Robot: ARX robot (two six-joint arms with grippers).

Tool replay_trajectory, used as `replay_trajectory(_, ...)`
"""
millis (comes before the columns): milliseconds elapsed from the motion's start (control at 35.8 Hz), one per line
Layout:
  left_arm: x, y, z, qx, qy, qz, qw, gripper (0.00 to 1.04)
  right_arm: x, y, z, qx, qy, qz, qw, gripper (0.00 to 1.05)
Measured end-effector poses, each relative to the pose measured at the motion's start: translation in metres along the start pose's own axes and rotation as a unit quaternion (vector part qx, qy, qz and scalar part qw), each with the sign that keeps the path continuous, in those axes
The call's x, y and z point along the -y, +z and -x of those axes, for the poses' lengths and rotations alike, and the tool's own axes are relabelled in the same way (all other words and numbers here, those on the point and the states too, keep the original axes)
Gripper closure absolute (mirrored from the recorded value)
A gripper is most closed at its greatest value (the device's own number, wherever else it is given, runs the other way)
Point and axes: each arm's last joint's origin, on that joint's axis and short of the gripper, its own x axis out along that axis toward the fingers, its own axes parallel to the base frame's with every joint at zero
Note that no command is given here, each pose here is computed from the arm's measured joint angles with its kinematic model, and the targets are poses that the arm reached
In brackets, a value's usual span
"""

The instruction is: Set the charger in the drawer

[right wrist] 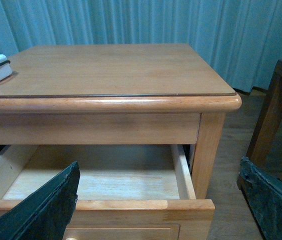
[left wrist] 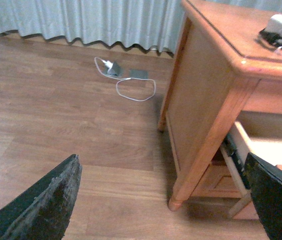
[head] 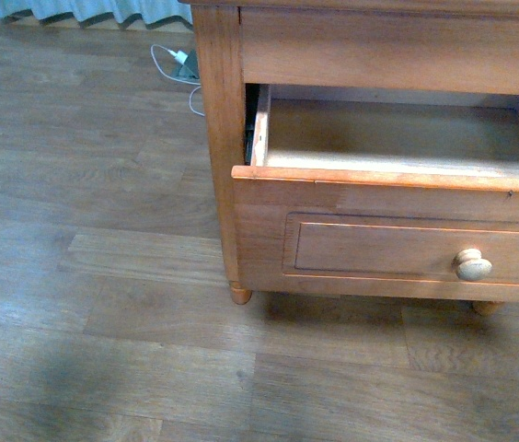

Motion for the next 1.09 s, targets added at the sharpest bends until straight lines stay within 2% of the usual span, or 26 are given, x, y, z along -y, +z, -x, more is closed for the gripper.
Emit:
replay_trajectory(195,0.018,0.040,-0.057,-0.016,-0.083,-0.011,0.996,0.06,0.000,0.000,0.000,0.000,0.000,0.000,1.000,0.09)
replay_trajectory(558,0.065,0.075,-0.140,-0.023,-0.163,-0.025,0.986,0.06,0.000,0.000,0.000,0.000,0.000,0.000,1.000,0.09)
replay_trajectory(809,0.095,0.092,-0.187,-0.017,-0.182,-0.019,0.983,0.06,0.000,0.000,0.000,0.000,0.000,0.000,1.000,0.09)
replay_trajectory(1088,0.119,0.095,-0.237,-0.030,-0.186,-0.011,0.982,0.06,0.000,0.000,0.000,0.000,0.000,0.000,1.000,0.09)
